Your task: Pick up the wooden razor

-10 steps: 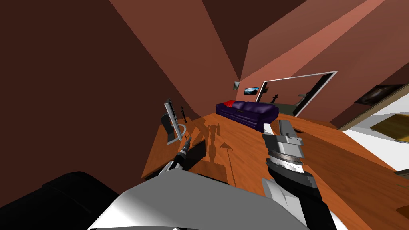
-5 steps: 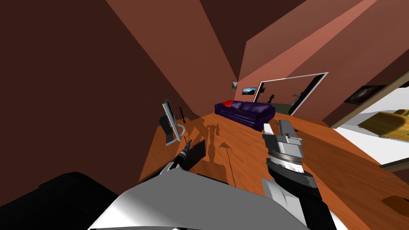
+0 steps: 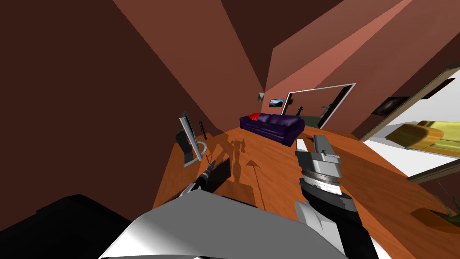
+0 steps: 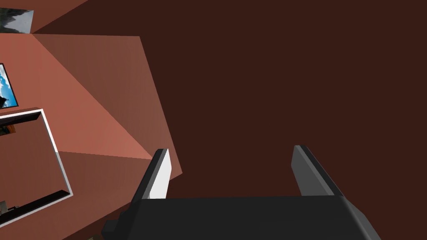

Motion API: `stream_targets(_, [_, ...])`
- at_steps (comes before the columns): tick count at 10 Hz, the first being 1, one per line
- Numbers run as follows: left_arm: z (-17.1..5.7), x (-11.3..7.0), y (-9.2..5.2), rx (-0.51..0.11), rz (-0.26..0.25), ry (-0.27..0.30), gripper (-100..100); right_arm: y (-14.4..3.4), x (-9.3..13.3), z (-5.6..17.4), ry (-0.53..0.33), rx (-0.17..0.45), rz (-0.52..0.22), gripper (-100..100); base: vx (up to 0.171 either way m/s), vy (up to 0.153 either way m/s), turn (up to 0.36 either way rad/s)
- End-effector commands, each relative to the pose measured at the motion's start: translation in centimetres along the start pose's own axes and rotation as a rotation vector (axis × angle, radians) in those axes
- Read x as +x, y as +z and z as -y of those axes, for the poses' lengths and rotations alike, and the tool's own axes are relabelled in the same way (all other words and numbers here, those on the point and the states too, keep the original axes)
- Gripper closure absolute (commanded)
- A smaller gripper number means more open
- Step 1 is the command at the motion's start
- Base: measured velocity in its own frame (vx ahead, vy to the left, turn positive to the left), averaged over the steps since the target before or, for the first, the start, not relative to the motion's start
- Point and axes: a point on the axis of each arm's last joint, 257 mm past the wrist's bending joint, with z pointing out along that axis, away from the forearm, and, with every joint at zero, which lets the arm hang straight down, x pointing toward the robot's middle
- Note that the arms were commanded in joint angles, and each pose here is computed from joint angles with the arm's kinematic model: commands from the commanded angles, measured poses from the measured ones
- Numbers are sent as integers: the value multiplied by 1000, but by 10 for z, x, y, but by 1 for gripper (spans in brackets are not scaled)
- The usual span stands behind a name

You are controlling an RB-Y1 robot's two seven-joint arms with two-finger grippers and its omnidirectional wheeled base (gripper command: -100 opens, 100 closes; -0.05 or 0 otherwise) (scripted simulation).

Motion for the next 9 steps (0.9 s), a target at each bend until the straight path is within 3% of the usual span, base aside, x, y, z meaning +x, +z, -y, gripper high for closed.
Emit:
stream_targets(1, [-19,2,-1,-48,-18,42,-100,0,0,0,0,0,0,0,15,43,-68])
stream_targets(2, [-29,1,0,-72,-31,79,-100,0,0,0,0,0,0,0,29,51,-125])
stream_targets(3, [-35,2,-2,-83,-33,78,-100,0,0,0,0,0,0,0,27,48,-46])
stream_targets(5, [-54,-3,-1,-132,-56,155,-100,0,0,0,0,0,0,0,31,68,-105])
stream_targets(6, [-63,-1,-4,-150,-60,154,-100,0,0,0,0,0,0,0,27,60,-46])
stream_targets(9, [-96,-13,-8,-232,-95,268,-100,0,0,0,0,0,0,0,42,67,-112])
